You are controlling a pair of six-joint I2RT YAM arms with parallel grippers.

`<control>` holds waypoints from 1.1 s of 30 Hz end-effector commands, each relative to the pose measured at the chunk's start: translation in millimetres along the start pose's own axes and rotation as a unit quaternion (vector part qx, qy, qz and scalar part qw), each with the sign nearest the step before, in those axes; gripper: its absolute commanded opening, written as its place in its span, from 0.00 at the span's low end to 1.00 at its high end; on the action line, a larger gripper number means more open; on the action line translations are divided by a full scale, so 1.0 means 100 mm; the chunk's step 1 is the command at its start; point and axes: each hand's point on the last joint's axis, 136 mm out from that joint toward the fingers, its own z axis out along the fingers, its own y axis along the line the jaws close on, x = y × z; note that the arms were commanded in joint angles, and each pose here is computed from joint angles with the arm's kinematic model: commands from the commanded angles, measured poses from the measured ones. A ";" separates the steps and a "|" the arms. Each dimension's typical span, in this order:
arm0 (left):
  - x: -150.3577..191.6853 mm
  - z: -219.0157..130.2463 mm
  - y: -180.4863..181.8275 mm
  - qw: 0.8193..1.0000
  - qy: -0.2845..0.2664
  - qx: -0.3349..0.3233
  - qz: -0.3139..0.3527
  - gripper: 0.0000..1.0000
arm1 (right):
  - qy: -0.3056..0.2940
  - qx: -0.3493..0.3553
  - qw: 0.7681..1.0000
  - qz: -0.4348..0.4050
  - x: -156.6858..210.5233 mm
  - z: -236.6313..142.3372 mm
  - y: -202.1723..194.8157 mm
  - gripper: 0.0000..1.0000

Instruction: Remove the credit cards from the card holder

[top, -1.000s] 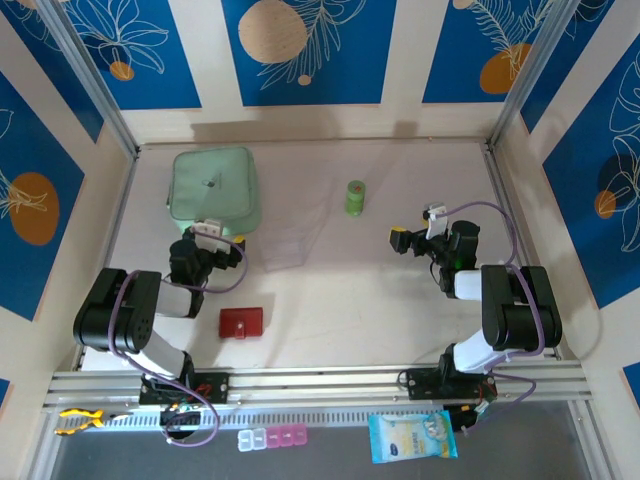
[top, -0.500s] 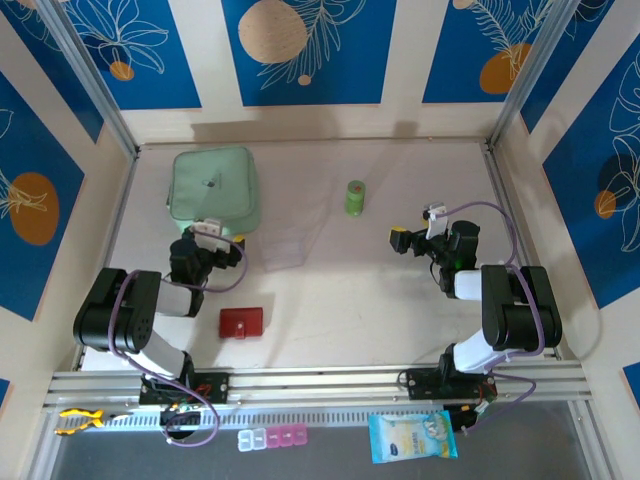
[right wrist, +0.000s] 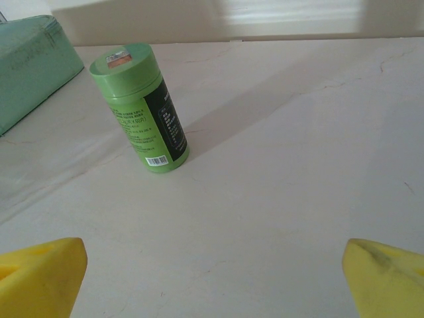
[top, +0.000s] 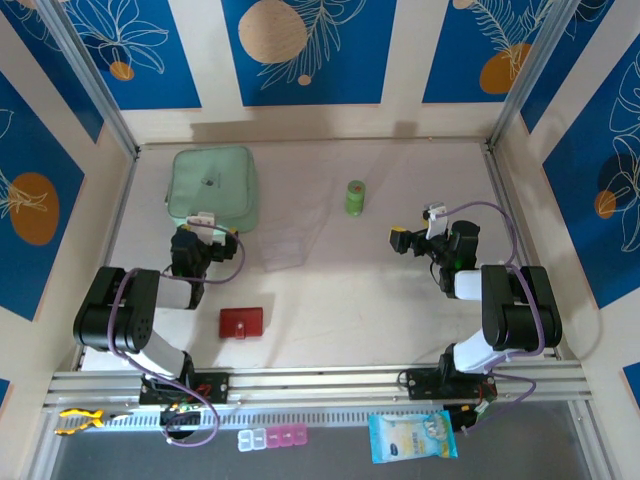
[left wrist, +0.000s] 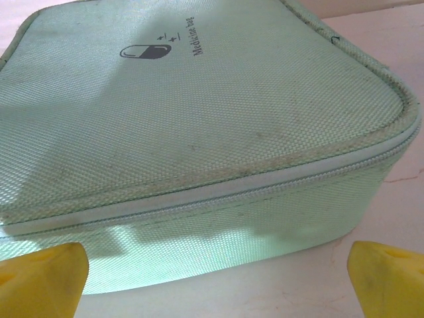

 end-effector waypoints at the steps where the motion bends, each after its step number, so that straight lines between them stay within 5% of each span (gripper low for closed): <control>1: -0.06 0.03 0.08 1.000 -0.005 -0.013 -0.006 1.00 | -0.005 -0.002 1.000 -0.009 0.00 -0.02 0.02 0.99; 20: -0.47 -0.19 0.10 0.998 0.042 -0.024 -0.041 1.00 | 0.071 0.038 0.997 -0.010 -0.25 -0.09 0.22 0.97; 33: -0.37 -0.47 -0.28 0.966 0.213 0.032 -0.146 0.99 | 0.201 0.016 0.978 0.052 -0.23 0.00 1.11 0.82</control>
